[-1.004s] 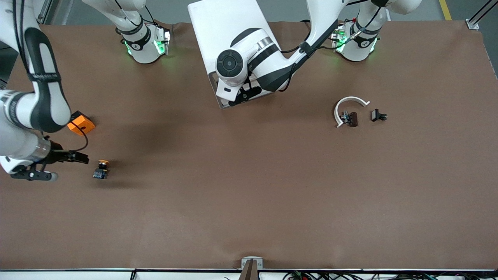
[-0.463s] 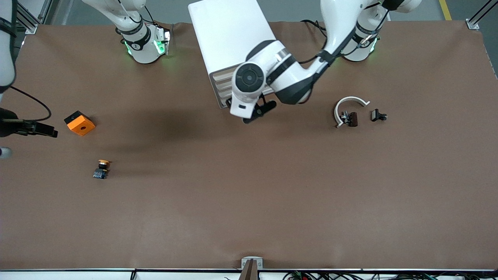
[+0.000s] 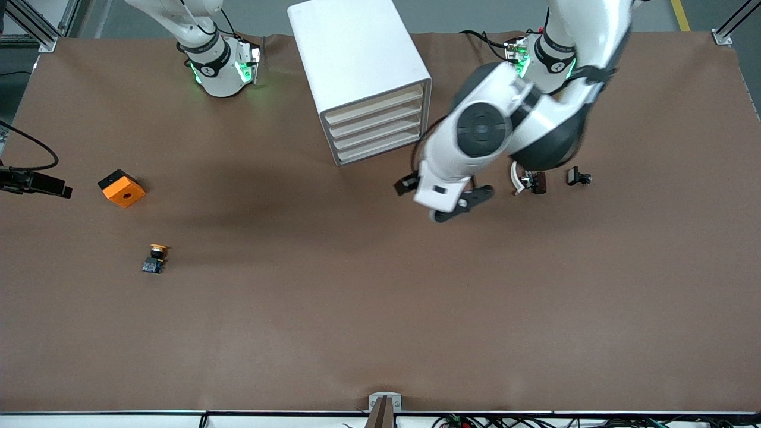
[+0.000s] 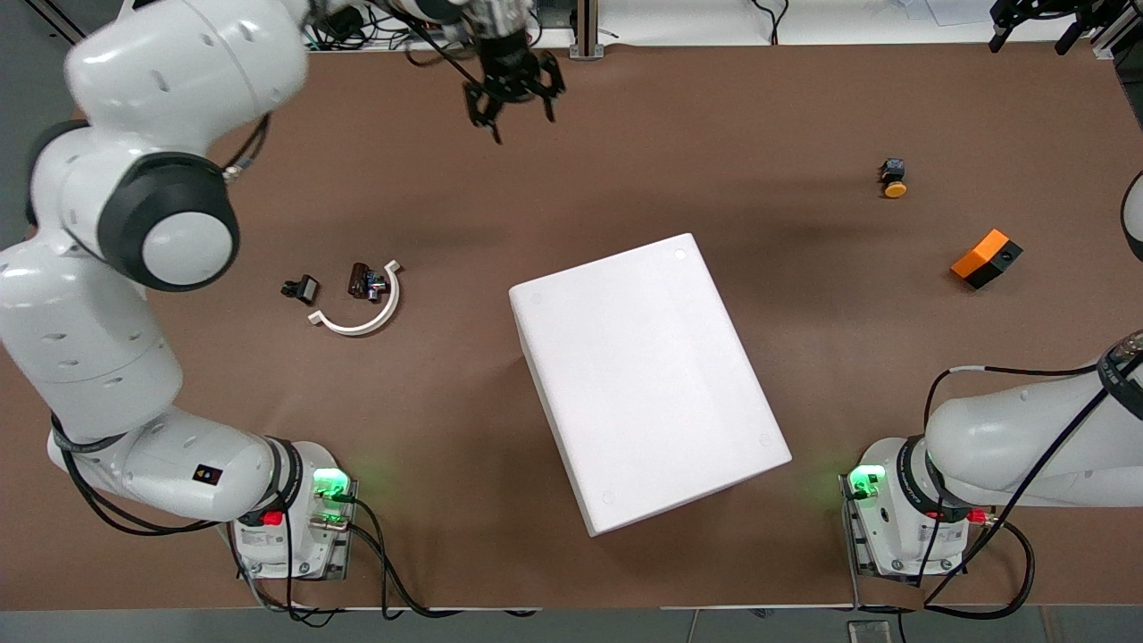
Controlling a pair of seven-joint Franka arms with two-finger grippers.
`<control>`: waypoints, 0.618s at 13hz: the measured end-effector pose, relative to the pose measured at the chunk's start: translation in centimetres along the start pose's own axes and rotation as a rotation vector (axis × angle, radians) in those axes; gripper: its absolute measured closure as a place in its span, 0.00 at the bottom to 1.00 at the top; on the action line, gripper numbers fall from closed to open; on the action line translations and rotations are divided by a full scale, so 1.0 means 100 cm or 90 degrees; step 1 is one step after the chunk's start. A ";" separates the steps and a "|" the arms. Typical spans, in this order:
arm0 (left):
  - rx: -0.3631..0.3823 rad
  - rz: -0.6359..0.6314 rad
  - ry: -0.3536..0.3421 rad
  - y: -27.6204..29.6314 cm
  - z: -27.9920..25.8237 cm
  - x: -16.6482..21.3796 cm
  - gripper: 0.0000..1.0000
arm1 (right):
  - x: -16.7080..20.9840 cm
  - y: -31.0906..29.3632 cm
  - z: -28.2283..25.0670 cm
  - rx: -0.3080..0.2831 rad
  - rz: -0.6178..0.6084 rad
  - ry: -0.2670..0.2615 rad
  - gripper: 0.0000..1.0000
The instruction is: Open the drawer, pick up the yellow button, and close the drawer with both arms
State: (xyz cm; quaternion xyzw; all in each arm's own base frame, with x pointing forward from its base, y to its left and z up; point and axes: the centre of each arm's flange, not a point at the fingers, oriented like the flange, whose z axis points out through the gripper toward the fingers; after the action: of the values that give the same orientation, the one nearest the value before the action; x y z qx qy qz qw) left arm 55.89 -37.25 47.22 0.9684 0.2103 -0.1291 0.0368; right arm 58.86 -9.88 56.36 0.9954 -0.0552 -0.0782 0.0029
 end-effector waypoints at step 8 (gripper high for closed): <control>0.039 0.132 0.012 -0.159 -0.127 0.048 0.00 | -0.031 -0.031 -0.040 -0.005 -0.013 0.022 0.00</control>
State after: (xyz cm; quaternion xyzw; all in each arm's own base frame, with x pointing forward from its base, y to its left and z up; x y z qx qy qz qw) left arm 56.46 -19.34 57.91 0.9868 0.1052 -0.1218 0.0184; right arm 56.75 -6.44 60.80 0.9971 -0.0449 -0.0610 0.0066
